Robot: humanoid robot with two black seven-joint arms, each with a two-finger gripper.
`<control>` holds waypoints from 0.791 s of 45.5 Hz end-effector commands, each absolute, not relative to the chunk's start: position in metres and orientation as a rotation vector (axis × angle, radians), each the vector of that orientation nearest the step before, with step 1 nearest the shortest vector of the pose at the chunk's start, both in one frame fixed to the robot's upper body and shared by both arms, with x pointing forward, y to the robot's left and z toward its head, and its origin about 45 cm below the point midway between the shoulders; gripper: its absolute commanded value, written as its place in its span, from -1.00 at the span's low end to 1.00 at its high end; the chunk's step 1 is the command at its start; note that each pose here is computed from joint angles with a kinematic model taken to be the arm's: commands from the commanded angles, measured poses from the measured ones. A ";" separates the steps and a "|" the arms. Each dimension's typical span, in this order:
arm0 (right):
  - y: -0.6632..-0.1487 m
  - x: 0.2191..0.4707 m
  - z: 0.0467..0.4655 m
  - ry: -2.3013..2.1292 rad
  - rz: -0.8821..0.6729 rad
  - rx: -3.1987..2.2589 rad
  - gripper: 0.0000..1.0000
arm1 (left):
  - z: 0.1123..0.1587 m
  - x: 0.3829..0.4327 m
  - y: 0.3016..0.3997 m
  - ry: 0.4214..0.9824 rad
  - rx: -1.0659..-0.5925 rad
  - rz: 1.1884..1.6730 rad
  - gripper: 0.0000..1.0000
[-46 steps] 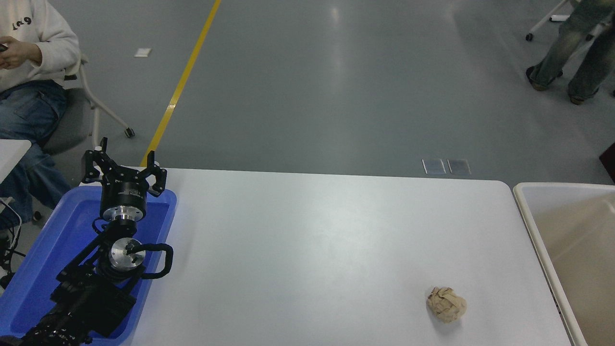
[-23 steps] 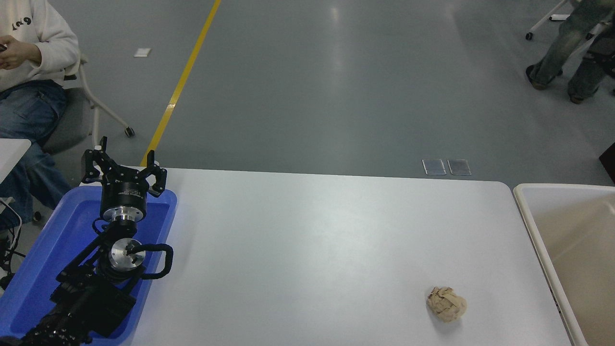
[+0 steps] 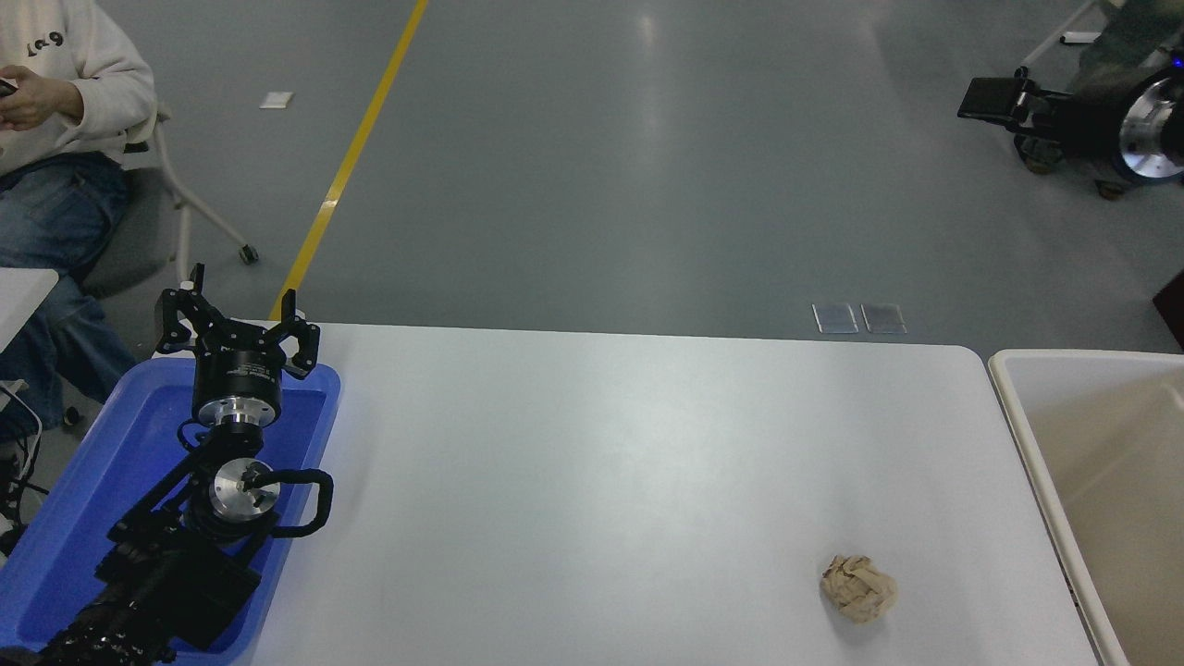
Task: Pick up foil plate and place in dustbin
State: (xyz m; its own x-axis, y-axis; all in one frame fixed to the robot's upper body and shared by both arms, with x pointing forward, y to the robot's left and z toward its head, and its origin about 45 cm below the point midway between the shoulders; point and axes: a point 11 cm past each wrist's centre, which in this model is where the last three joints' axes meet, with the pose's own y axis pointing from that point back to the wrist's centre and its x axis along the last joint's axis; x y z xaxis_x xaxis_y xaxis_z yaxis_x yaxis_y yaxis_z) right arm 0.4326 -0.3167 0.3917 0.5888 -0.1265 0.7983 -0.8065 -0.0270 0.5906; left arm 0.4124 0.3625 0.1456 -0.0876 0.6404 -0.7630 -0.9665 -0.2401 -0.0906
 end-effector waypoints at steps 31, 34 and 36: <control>-0.233 0.320 0.353 -0.080 0.324 1.666 1.00 | 0.1456 0.4124 0.3627 0.534 -0.840 1.645 0.98; -0.234 0.319 0.353 -0.090 0.304 1.672 1.00 | 0.1455 0.4124 0.3625 0.536 -0.839 1.644 0.98; -0.235 0.319 0.352 -0.093 0.297 1.671 1.00 | 0.1456 0.4124 0.3627 0.534 -0.840 1.645 0.98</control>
